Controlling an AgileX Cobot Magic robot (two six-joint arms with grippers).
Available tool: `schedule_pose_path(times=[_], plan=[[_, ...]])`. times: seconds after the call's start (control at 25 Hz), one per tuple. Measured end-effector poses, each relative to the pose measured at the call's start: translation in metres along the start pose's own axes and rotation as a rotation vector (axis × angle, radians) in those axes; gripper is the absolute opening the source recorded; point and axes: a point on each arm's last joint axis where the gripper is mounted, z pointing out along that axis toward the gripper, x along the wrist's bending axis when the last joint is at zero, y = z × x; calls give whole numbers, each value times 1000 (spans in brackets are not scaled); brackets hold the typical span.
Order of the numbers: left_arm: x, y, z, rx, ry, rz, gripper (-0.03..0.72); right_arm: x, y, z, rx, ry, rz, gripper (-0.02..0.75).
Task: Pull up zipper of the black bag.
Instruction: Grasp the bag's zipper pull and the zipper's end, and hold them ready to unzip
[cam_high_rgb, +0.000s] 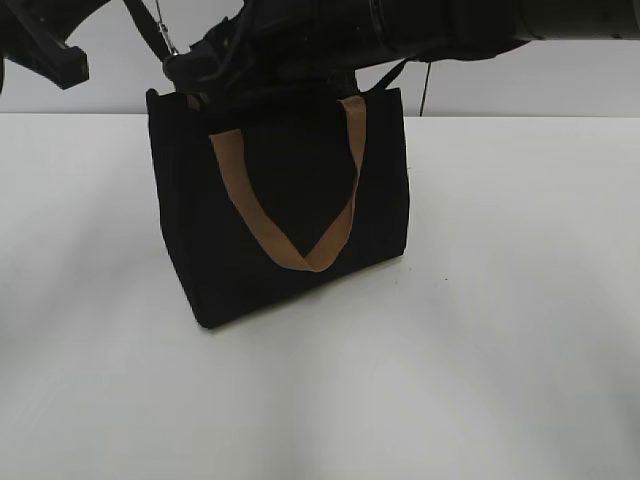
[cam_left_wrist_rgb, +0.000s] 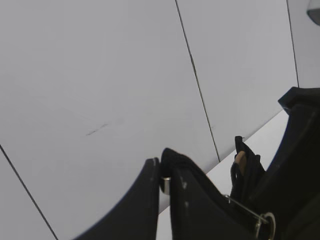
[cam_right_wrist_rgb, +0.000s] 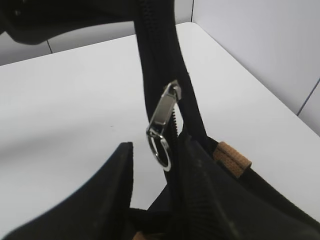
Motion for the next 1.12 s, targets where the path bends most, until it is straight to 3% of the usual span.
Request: schedule_pose_path(times=[0.88,1.12], plan=[[0,0,0,5,1,0,19,-4,-10,9,13,-17,49,252],[1,-1,0,16,6,-1,19,-4,-9,9,8,-15,60,192]])
